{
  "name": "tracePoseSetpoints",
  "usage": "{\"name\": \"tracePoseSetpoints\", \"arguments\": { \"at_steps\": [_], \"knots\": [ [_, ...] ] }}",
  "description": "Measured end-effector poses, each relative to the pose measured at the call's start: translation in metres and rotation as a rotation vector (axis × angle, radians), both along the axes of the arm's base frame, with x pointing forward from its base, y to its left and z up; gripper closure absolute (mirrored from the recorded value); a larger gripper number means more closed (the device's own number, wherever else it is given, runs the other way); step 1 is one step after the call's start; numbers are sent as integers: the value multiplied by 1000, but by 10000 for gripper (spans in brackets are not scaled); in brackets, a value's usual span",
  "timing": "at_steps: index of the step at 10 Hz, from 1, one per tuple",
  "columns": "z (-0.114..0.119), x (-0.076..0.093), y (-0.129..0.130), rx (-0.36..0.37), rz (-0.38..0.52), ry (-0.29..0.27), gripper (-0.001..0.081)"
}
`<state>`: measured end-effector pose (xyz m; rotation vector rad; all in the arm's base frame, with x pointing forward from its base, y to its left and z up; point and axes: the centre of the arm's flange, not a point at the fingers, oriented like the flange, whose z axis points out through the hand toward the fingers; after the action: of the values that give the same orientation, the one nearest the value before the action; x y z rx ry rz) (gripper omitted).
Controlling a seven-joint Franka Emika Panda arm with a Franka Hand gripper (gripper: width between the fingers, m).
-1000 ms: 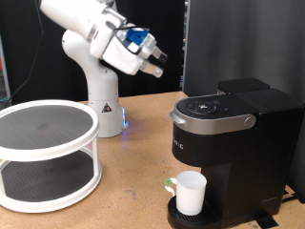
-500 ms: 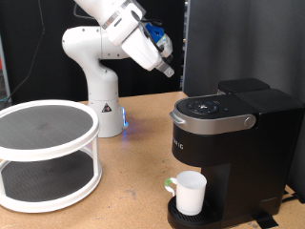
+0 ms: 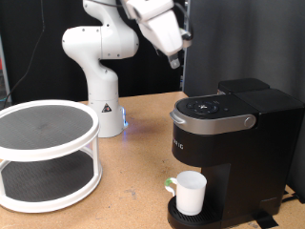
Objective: Make a cup of coffee with the keurig machine
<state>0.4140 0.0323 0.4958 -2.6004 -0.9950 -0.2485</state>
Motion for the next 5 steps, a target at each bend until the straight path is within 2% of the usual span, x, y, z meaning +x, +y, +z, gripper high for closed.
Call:
{"name": "tracePoseSetpoints", "arguments": {
  "at_steps": [1, 2, 3, 5],
  "knots": [
    [11, 5, 9, -30, -18, 20, 3],
    [12, 10, 11, -39, -42, 44, 3],
    [10, 10, 10, -37, -32, 42, 3],
    [8, 9, 9, -173, 108, 16, 3]
  ]
}}
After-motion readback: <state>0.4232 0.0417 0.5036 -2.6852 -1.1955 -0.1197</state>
